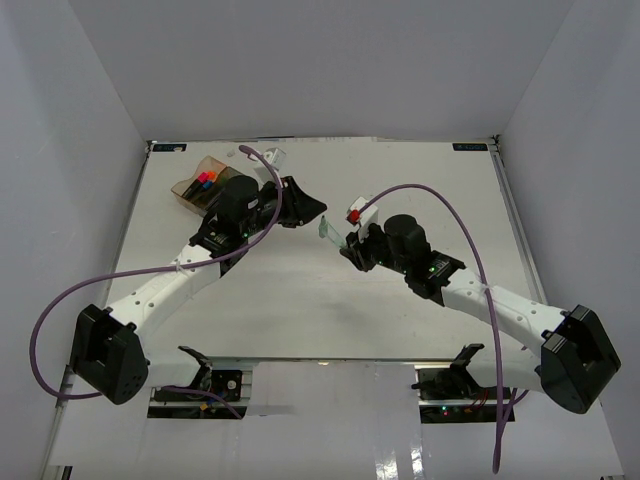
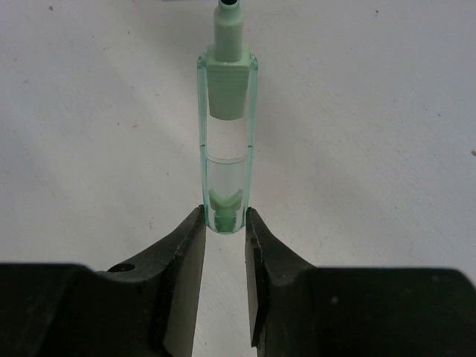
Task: Sort the stationery into containers
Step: Close the pen cap on the pen.
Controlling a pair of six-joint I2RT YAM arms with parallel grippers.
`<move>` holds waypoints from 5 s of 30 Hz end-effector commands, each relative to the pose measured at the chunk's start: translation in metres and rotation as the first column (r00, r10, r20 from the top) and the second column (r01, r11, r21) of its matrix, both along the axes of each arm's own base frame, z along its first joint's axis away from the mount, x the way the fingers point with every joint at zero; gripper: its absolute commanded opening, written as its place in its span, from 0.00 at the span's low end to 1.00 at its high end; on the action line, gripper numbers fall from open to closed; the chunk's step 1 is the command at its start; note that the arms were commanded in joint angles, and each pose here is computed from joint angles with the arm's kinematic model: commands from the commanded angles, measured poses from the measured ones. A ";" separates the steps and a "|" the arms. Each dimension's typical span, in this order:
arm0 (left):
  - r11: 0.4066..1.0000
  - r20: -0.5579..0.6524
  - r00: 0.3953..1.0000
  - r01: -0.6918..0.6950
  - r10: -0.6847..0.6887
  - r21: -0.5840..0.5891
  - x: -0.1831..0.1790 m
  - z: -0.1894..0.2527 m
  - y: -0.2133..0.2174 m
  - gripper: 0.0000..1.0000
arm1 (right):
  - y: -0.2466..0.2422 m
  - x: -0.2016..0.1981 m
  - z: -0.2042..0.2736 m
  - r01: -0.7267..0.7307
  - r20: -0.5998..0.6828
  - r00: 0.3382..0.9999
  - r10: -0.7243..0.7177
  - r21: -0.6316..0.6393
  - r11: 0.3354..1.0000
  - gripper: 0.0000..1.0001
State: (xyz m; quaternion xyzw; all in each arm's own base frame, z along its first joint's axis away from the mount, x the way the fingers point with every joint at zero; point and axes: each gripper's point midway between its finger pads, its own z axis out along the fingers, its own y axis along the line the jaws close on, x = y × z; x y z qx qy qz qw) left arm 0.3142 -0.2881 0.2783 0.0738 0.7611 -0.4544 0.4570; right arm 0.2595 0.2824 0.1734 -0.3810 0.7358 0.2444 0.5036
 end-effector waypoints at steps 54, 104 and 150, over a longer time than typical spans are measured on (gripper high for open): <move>0.983 -0.069 0.997 0.033 -0.021 0.182 -0.009 -0.048 -0.007 0.42 | 0.010 0.008 0.039 -0.034 0.109 0.994 0.028 0.051 0.998 0.18; 0.931 0.089 0.953 -0.302 0.290 0.204 0.005 0.028 0.045 0.46 | 0.006 -0.008 0.054 -0.102 0.293 0.956 0.029 0.236 0.966 0.15; 0.972 0.041 0.999 -0.033 0.024 0.233 -0.015 0.031 0.016 0.48 | 0.007 -0.017 0.067 -0.163 0.344 0.935 0.081 0.216 0.963 0.14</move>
